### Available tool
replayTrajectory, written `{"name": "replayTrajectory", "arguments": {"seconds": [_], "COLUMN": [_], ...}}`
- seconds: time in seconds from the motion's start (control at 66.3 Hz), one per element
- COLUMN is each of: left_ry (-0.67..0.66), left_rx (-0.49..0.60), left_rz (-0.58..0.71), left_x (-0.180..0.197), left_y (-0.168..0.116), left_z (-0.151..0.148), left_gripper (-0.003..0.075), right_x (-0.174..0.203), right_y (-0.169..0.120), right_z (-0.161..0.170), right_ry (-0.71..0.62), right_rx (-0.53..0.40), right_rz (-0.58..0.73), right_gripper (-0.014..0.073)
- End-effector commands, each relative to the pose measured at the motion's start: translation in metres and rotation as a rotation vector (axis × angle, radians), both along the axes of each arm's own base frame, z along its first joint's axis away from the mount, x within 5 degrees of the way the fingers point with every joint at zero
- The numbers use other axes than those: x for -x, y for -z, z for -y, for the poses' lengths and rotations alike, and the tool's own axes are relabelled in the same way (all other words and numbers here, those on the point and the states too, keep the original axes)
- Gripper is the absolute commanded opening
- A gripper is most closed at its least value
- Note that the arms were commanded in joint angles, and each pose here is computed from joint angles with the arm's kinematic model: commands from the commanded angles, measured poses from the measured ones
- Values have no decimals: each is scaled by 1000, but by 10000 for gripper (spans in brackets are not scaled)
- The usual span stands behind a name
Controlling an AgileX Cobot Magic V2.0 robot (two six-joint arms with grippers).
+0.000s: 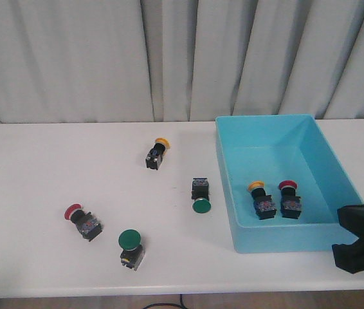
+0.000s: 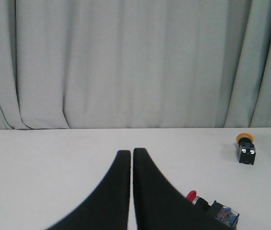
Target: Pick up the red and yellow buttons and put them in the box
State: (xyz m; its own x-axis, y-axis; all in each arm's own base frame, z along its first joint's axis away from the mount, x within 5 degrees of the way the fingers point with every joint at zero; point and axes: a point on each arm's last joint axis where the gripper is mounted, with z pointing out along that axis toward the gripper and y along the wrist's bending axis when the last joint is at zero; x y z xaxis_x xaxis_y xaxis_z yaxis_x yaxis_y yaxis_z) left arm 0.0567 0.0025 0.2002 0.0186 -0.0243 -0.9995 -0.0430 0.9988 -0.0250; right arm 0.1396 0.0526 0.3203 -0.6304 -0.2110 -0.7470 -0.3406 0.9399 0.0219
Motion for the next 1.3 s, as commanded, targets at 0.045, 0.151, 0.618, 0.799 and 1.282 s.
{"name": "replayTrajectory", "arguments": {"seconds": [0.045, 0.151, 0.618, 0.799, 1.282], "left_ry": [16, 17, 17, 17, 17], "left_rx": [16, 3, -1, -1, -1], "left_rz": [71, 70, 65, 65, 64], "left_x": [1, 1, 0, 0, 0], "left_y": [1, 1, 2, 2, 2], "left_z": [1, 1, 1, 1, 1], "left_gripper": [-8, -8, -8, -8, -8], "right_x": [-3, -3, -3, -3, 14], "right_y": [-13, -13, -13, -13, 0], "right_z": [0, 0, 0, 0, 26], "right_ry": [2, 2, 2, 2, 133], "right_rx": [-23, -23, -23, -23, -61], "right_rz": [81, 81, 81, 81, 394], "right_gripper": [-7, -7, -7, -7, -7]}}
